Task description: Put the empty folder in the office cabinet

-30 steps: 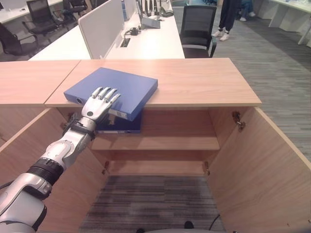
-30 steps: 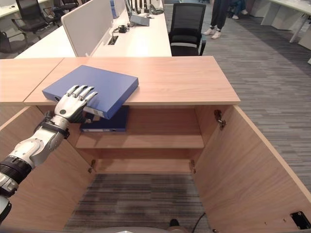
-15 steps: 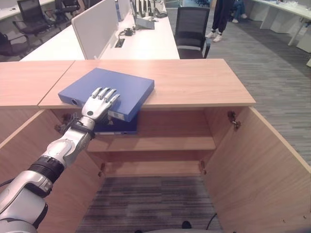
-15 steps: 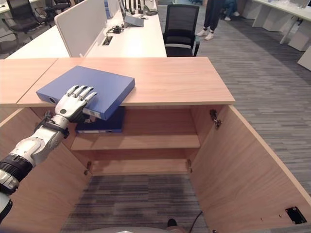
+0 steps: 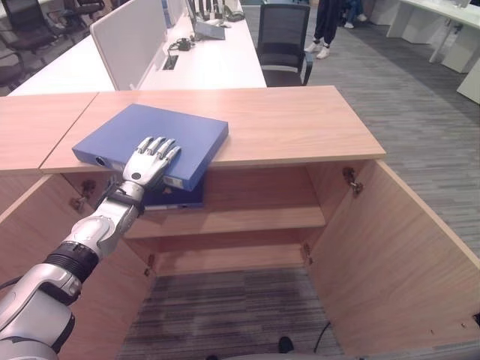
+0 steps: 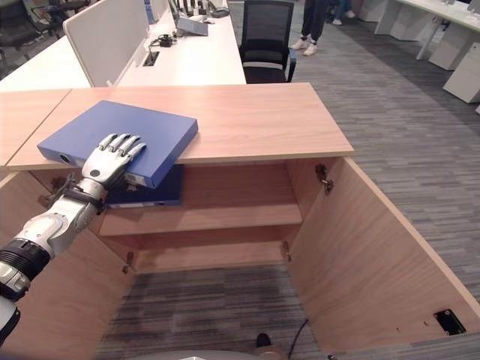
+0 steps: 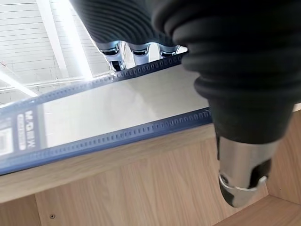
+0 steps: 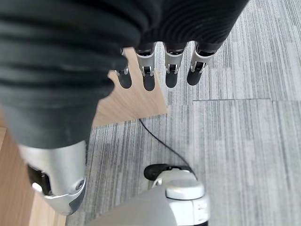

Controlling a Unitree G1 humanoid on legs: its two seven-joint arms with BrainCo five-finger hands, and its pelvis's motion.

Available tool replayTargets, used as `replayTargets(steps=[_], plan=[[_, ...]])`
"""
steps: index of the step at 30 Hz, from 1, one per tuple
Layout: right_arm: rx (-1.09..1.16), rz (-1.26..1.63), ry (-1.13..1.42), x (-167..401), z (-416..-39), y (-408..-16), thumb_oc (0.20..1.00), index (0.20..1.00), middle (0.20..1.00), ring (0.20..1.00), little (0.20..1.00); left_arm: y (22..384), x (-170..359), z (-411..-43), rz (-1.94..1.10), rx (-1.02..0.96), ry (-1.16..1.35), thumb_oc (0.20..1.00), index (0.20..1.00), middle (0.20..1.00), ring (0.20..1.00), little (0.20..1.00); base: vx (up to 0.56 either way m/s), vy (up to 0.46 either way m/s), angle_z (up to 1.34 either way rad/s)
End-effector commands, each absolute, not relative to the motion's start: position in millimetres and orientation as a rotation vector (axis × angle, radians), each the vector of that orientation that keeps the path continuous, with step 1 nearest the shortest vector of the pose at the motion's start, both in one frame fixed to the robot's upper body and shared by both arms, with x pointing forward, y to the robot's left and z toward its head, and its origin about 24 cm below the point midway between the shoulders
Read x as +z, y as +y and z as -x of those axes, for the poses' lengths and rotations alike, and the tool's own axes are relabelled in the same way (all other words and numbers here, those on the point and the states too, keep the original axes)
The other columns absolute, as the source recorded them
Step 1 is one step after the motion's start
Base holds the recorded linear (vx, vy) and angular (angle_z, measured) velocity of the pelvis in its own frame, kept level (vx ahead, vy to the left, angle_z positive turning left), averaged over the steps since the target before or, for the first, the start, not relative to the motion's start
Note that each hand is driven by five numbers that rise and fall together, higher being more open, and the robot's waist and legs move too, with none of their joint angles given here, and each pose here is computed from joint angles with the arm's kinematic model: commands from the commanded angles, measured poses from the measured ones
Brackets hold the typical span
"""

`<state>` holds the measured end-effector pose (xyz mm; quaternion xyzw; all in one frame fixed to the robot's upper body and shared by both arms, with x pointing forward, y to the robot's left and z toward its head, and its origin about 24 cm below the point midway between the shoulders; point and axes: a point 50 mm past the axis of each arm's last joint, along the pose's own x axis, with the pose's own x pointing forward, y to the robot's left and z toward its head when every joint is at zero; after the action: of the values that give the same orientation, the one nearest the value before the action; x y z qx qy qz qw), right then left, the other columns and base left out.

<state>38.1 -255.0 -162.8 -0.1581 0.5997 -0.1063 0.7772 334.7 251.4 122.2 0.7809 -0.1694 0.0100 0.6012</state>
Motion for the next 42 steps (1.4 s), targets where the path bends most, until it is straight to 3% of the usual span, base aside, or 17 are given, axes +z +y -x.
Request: replayTargets(steps=[1,10,11,12,13,14,34,42], plan=[[-0.258,0.376,1.234,-157,-62,-267,1.0,1.0,1.0,1.0,1.0,247,185,-361,-1.775,0.224,-0.503,1.0,1.0,1.0,1.0,1.0,0.0,0.0,0.0],[-0.268,0.378,1.239,-157,-59,-268,1.0,1.0,1.0,1.0,1.0,244,179,-361,-1.755,0.208,-0.495,1.0,1.0,1.0,1.0,1.0,0.0,0.002,-0.01],[-0.268,0.378,1.238,-157,-59,-268,1.0,1.0,1.0,1.0,1.0,244,179,-361,-1.755,0.208,-0.493,0.947,0.947,0.947,0.947,0.947,0.0,0.0,0.0],[-0.269,0.378,1.238,-157,-59,-268,1.0,1.0,1.0,1.0,1.0,244,178,-361,-1.753,0.206,-0.491,0.586,0.586,0.586,0.586,0.586,0.0,0.0,0.0],[-0.269,0.379,1.238,-157,-59,-268,1.0,1.0,1.0,1.0,1.0,244,178,-361,-1.752,0.206,-0.49,0.307,0.307,0.307,0.307,0.307,0.0,0.0,0.0],[-0.269,0.378,1.238,-157,-59,-268,1.0,1.0,1.0,1.0,1.0,244,178,-361,-1.752,0.206,-0.49,0.2,0.2,0.2,0.2,0.2,0.0,0.0,0.0],[-0.243,0.385,1.236,-157,-62,-264,1.0,1.0,1.0,1.0,1.0,244,186,-361,-1.73,0.219,-0.508,0.2,0.2,0.2,0.2,0.2,0.0,0.0,0.0],[-0.232,0.381,1.246,-158,-63,-263,1.0,1.0,1.0,1.0,1.0,227,227,-353,-1.712,0.266,-0.706,0.2,0.2,0.2,0.2,0.2,-0.02,-0.02,0.03]])
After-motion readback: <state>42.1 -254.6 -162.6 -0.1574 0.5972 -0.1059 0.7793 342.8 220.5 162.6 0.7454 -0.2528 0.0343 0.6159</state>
